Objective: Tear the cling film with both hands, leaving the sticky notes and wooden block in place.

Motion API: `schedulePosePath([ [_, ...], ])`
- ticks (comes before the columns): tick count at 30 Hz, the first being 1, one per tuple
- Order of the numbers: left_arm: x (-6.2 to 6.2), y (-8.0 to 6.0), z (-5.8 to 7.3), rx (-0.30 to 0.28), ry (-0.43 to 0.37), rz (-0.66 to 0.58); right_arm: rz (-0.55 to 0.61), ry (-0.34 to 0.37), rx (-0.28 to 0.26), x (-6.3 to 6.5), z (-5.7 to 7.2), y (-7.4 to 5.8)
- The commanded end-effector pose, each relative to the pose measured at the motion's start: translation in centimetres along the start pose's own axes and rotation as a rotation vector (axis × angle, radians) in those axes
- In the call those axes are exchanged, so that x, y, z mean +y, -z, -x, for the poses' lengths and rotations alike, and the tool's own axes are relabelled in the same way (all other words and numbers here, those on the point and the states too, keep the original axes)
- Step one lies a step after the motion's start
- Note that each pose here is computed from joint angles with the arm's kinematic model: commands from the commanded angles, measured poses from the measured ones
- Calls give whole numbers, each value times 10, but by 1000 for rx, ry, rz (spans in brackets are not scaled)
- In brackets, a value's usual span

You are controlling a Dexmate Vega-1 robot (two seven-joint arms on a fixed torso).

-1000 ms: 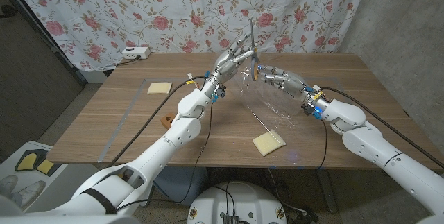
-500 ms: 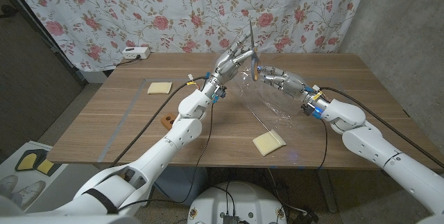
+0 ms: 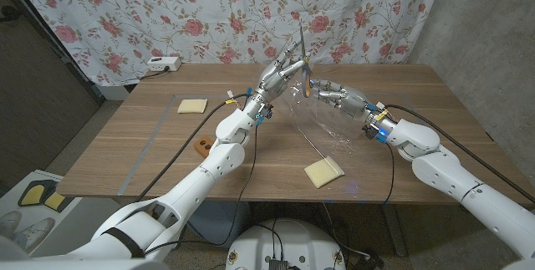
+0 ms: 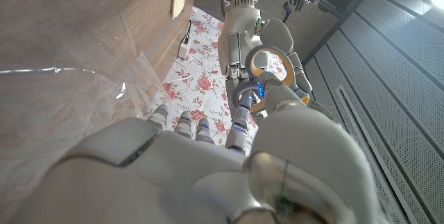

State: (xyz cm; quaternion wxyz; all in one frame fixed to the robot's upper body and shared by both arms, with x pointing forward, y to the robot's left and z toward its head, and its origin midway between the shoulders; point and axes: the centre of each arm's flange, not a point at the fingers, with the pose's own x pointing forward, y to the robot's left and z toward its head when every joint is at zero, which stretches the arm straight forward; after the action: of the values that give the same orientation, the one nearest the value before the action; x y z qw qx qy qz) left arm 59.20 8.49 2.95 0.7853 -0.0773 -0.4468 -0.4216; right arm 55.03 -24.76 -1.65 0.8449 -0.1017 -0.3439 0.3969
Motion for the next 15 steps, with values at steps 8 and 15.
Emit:
schedulePosePath([
  [8, 1, 5, -2, -7, 6, 31, -8, 0, 2, -1, -1, 1],
  [15, 0, 8, -3, -7, -1, 35, -11, -10, 1, 1, -3, 1],
])
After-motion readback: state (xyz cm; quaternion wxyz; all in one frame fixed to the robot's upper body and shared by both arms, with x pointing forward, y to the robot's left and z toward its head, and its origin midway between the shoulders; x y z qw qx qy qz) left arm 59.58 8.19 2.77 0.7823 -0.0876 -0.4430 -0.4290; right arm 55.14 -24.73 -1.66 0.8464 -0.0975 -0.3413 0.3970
